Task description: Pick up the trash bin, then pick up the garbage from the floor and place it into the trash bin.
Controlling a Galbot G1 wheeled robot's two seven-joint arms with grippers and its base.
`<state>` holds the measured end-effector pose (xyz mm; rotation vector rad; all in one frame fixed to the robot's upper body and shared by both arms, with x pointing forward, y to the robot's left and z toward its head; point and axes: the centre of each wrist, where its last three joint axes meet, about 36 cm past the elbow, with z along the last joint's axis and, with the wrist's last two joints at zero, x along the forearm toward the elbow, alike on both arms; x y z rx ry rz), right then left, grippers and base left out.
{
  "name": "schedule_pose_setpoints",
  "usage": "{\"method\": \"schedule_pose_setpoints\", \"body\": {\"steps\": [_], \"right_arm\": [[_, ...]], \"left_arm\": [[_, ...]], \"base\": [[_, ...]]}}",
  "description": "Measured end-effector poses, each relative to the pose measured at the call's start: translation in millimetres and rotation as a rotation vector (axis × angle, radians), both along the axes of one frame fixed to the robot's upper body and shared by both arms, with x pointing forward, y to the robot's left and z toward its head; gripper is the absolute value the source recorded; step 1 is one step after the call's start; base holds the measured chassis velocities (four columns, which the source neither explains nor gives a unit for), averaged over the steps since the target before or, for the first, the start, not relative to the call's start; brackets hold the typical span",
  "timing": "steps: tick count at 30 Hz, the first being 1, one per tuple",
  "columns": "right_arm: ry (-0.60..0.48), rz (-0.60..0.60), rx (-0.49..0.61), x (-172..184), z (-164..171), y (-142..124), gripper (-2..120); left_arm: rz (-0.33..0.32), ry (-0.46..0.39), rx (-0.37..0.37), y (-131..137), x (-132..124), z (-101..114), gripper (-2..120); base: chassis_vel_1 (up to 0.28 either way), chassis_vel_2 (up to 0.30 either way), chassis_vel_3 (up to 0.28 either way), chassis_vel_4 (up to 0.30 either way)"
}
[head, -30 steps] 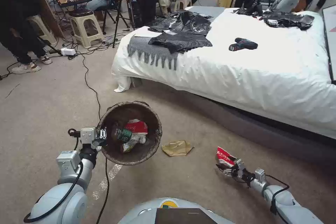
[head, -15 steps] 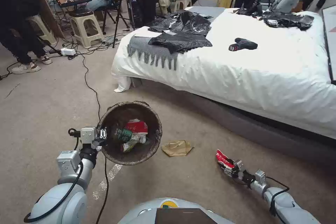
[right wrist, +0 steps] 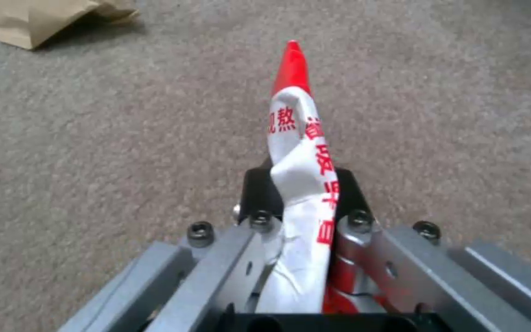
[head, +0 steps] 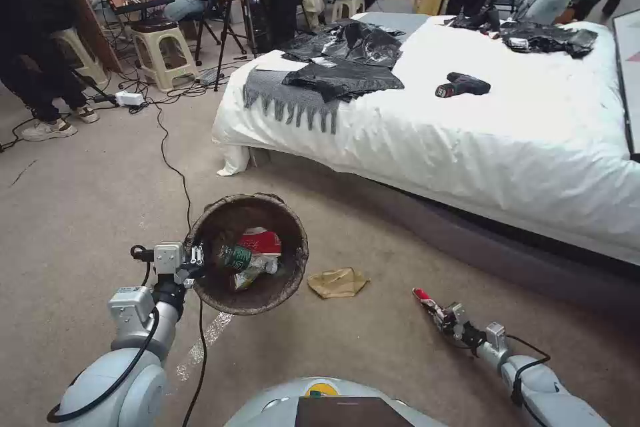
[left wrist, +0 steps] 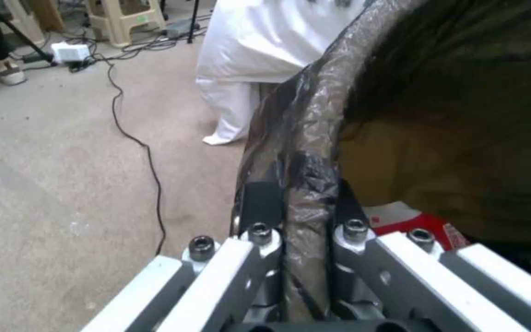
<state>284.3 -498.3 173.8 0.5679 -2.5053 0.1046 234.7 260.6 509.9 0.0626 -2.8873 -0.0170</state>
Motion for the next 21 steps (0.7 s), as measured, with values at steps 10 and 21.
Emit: {"method": "schedule_pose_setpoints", "body": {"steps": [10, 21], "right_arm": [[-0.12, 0.017, 0.009, 13, 50, 12, 3], [-0.297, 0.173, 0.062, 42, 165, 53, 3]], "left_arm": [[-0.001, -0.001, 0.0, 0, 0, 0, 3], [-0.005, -0.005, 0.0, 0, -1, 2, 3]], "base": [[0.0, 0.0, 0.0, 0.0], [0.0, 0.0, 0.0, 0.0]]}}
